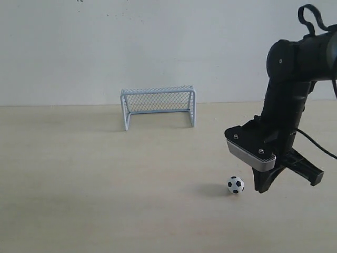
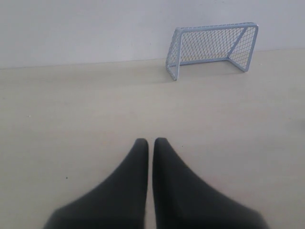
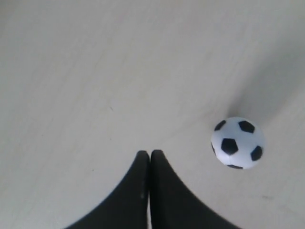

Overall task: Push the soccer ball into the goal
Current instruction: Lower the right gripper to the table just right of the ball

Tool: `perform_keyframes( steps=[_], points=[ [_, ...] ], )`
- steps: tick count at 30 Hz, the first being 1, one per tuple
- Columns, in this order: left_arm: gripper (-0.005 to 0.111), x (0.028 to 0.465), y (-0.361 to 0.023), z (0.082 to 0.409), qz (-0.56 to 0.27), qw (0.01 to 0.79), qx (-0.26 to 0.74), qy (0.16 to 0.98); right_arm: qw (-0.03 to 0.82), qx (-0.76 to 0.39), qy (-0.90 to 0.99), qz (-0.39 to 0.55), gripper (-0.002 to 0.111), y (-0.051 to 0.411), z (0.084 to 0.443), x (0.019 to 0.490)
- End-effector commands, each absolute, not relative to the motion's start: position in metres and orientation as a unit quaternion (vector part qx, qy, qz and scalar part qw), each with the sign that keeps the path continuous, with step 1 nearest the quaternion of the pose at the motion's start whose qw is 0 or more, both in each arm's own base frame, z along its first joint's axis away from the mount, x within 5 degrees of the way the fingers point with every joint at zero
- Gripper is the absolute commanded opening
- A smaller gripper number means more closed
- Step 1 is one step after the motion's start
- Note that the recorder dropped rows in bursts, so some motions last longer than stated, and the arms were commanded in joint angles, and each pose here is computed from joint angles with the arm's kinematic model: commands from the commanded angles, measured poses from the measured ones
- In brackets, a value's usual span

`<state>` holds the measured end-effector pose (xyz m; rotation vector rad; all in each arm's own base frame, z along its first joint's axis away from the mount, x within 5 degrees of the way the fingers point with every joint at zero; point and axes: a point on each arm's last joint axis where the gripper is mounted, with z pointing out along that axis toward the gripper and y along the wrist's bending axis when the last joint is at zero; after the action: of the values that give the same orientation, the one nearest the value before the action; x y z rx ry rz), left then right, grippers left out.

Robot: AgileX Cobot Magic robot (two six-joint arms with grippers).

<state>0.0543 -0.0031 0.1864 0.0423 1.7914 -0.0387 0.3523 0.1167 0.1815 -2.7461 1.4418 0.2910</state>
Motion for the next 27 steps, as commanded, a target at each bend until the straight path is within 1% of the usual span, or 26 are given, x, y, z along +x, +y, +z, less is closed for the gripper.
perform_keyframes(
  steps=[1, 9, 13, 18, 27],
  points=[
    [0.004, 0.054, -0.003, 0.186, -0.021, 0.626, 0.014, 0.78, -0.001, -0.885, 0.455, 0.101, 0.0, 0.117, 0.173, 0.352],
    [0.004, 0.054, -0.003, 0.186, -0.021, 0.626, 0.014, 0.78, -0.022, -0.892, 0.438, 0.107, 0.0, 0.116, 0.157, 0.355],
    [0.004, 0.054, -0.003, 0.186, -0.021, 0.626, 0.014, 0.78, -0.019, -0.891, 0.44, 0.11, 0.0, 0.117, 0.157, 0.355],
    [0.004, 0.054, -0.003, 0.186, -0.021, 0.626, 0.014, 0.78, 0.001, -0.892, 0.443, 0.088, 0.0, 0.118, 0.156, 0.36],
    [0.004, 0.054, -0.003, 0.186, -0.021, 0.626, 0.014, 0.78, -0.002, -0.893, 0.442, 0.083, 0.0, 0.119, 0.14, 0.365]
  ],
)
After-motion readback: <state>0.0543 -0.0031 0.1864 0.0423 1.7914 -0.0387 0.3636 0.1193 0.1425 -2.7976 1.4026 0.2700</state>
